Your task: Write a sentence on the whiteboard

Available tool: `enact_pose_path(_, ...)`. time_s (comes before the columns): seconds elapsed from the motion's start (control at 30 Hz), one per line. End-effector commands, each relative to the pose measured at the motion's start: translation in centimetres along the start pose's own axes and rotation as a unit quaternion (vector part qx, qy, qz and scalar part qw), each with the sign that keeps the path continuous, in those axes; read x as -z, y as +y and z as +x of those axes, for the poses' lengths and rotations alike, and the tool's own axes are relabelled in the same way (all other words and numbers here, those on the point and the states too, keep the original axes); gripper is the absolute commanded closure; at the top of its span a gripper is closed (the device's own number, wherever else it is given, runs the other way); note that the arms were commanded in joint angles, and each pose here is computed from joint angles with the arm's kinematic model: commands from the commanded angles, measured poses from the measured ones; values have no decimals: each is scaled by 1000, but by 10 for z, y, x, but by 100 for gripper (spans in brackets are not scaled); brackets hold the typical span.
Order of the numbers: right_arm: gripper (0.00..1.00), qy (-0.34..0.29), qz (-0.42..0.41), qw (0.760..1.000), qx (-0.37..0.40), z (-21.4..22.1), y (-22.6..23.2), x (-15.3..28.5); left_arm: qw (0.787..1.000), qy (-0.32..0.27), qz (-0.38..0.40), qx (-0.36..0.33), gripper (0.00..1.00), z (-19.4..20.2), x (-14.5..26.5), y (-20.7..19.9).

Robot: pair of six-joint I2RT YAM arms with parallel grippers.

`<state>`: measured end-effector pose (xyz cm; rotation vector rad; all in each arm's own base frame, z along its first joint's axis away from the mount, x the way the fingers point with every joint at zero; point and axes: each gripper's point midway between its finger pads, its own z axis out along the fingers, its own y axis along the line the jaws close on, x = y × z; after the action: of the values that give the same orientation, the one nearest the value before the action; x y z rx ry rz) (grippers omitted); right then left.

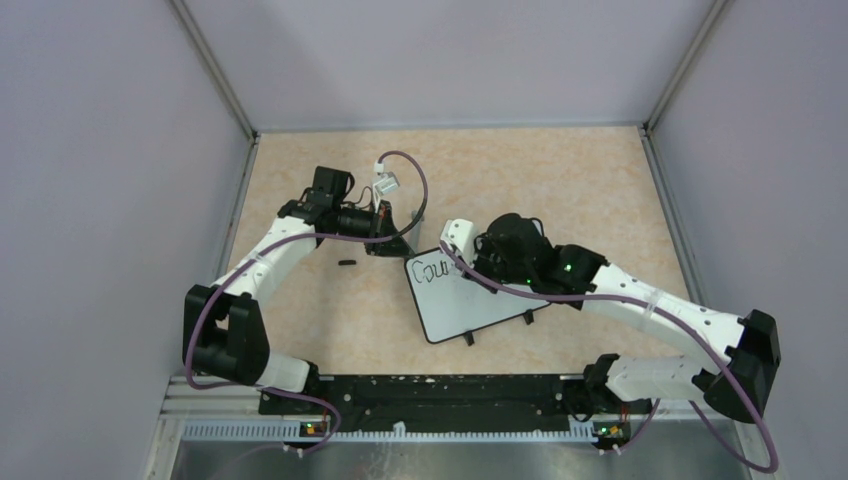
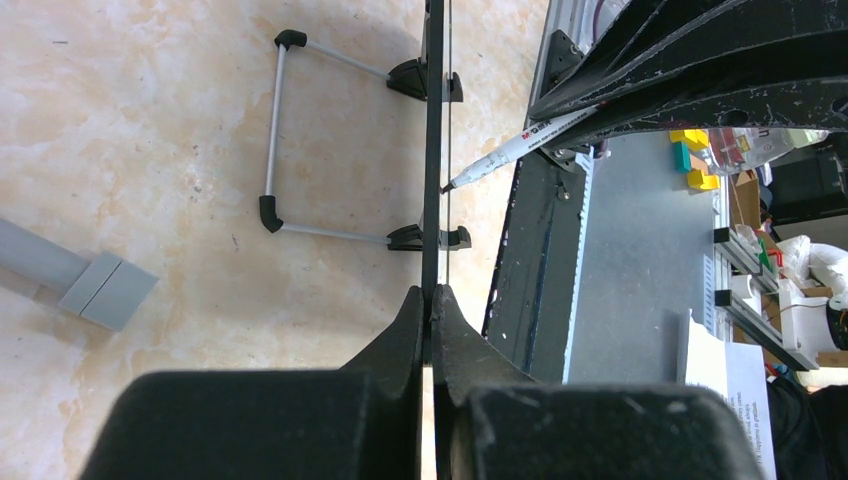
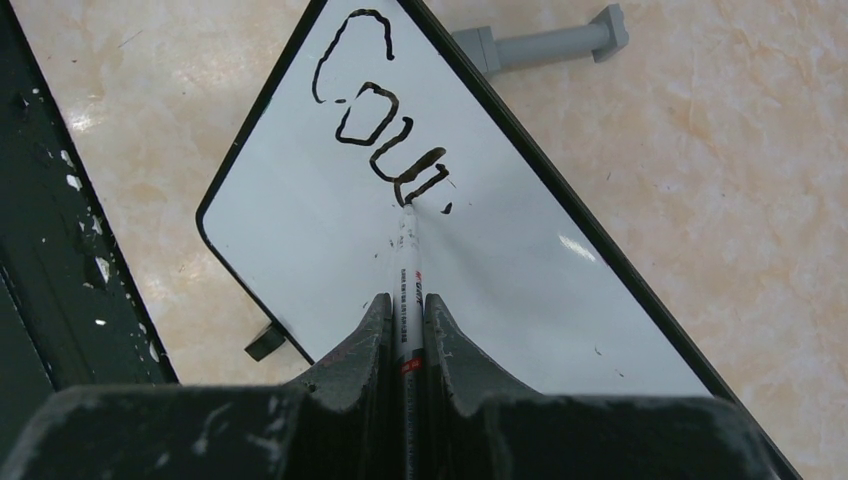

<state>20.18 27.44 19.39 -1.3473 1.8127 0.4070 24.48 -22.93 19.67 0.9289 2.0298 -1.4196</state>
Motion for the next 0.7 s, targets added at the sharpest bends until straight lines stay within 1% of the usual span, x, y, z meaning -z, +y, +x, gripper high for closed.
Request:
enact_pose_path(0.0,100,-45,37,998,-15,-26,-20,11,1000,4,8,2,100,7,1,-10)
enact_pose_path(0.27,100,-55,53,997,-28,-32,-30,15,1000,5,9,3,100,7,0,-10)
enact_pose_path(0.67,100,-51,65,996,-39,-24,-39,20,1000,5,8,4,100,8,0,-10)
